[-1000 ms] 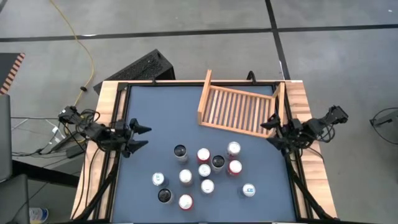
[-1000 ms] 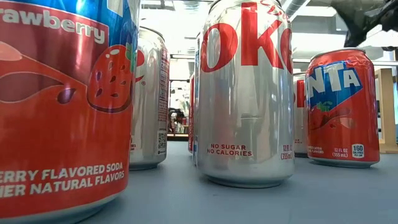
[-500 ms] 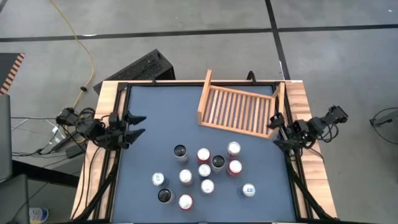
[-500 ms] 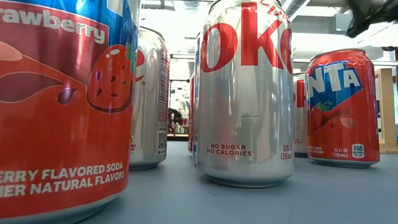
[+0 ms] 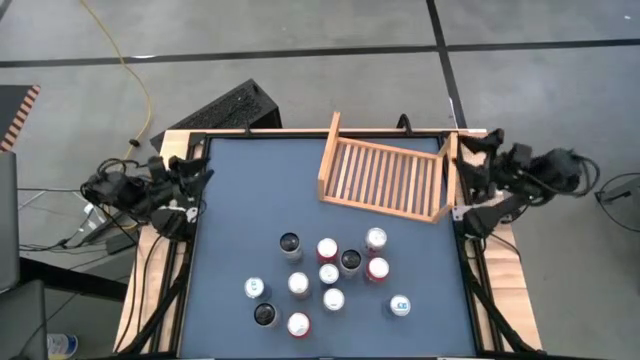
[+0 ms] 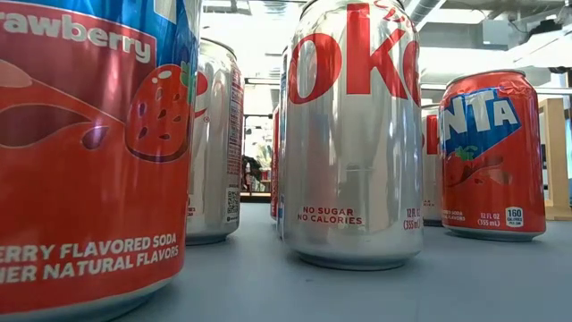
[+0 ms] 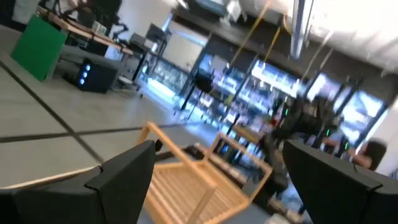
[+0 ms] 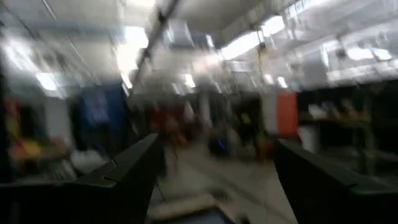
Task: Place canned beverage on shelf
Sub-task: Put the right blue soda can on the shelf
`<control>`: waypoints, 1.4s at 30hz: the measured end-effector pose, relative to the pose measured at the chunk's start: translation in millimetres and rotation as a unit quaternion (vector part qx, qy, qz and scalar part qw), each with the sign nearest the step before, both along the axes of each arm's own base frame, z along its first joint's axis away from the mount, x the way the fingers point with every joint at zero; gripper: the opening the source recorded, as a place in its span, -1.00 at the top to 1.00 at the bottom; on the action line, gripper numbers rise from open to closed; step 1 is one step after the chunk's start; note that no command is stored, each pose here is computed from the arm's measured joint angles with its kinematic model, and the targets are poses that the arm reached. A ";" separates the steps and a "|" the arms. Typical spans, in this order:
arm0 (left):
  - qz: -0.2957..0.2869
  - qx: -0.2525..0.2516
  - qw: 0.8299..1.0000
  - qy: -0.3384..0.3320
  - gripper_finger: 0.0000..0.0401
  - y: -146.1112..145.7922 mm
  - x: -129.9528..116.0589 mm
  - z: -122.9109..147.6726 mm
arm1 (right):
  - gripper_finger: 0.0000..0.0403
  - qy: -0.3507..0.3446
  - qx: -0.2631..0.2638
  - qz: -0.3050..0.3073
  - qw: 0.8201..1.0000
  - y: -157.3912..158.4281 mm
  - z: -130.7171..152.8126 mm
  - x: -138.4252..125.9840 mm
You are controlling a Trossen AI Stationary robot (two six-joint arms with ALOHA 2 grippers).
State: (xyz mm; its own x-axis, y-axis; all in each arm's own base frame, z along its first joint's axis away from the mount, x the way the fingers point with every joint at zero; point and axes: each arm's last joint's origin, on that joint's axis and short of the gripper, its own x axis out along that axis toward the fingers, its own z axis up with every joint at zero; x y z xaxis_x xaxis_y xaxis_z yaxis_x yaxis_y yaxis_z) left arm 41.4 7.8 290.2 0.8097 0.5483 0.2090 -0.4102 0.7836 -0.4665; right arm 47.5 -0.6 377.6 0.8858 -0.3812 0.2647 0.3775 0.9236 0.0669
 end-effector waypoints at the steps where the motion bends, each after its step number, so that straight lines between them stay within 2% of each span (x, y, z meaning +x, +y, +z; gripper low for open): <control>1: -0.002 0.004 1.000 0.009 -0.70 -0.3 0.5 -1.3 | -0.55 0.040 0.004 0.006 0.999 4.0 6.5 8.4; 4: -0.029 0.020 0.999 0.037 -0.70 -2.5 3.2 -6.8 | -0.55 0.158 0.015 0.043 0.986 24.8 13.3 46.0; 7: -0.063 0.006 0.997 0.050 -0.70 -5.9 8.3 -12.2 | -0.55 0.273 0.051 0.113 0.954 54.8 0.7 87.1; 10: -0.056 -0.023 0.998 0.034 -0.70 -7.7 13.7 -9.8 | -0.55 0.369 0.107 0.163 0.909 86.7 -13.2 121.0; 14: -0.098 0.001 0.994 0.042 -0.70 -11.7 18.2 -8.9 | -0.55 0.483 0.163 0.166 0.844 120.7 -21.9 153.4; 16: -0.109 0.010 0.993 0.050 -0.70 -13.1 20.2 -9.4 | -0.55 0.514 0.206 0.161 0.817 132.5 -14.3 166.5; 21: -0.109 0.024 0.992 0.062 -0.70 -14.8 23.6 -9.5 | -0.55 0.615 0.308 0.149 0.711 154.5 12.8 187.6; 23: -0.112 0.014 0.992 0.059 -0.70 -15.2 24.5 -9.7 | -0.55 0.638 0.321 0.128 0.688 164.3 19.6 192.9; 26: -0.125 0.002 0.991 0.056 -0.70 -16.7 26.6 -10.3 | -0.55 0.646 0.328 0.101 0.682 182.6 22.0 198.9; 30: -0.165 0.009 0.984 0.058 -0.70 -19.7 28.8 -10.5 | -0.55 0.644 0.313 0.071 0.694 208.9 8.3 199.3; 33: -0.180 0.013 0.982 0.059 -0.70 -20.8 29.7 -10.7 | -0.54 0.638 0.281 0.053 0.715 223.9 -2.2 190.8; 34: -0.182 0.011 0.982 0.058 -0.70 -20.9 29.7 -10.7 | -0.53 0.639 0.282 0.045 0.714 225.2 -5.8 186.2; 38: -0.182 0.010 0.982 0.058 -0.70 -20.9 29.7 -10.7 | -0.46 0.652 0.290 0.024 0.700 212.6 -14.8 161.4; 40: -0.180 0.009 0.982 0.057 -0.70 -20.8 29.7 -10.6 | -0.43 0.646 0.287 0.007 0.707 195.4 -17.3 145.4; 42: -0.180 0.008 0.982 0.057 -0.70 -20.7 29.7 -10.6 | -0.41 0.623 0.292 -0.005 0.725 177.3 -19.2 130.2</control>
State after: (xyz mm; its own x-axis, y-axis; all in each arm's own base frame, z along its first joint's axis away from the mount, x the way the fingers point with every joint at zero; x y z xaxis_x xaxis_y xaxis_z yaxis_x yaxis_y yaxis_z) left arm 71.1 -12.9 279.6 0.9690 0.2204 0.1117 -0.1548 0.8938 -0.4209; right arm 177.7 176.7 358.3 0.2945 -0.1139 -0.9488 0.4878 0.8717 0.0467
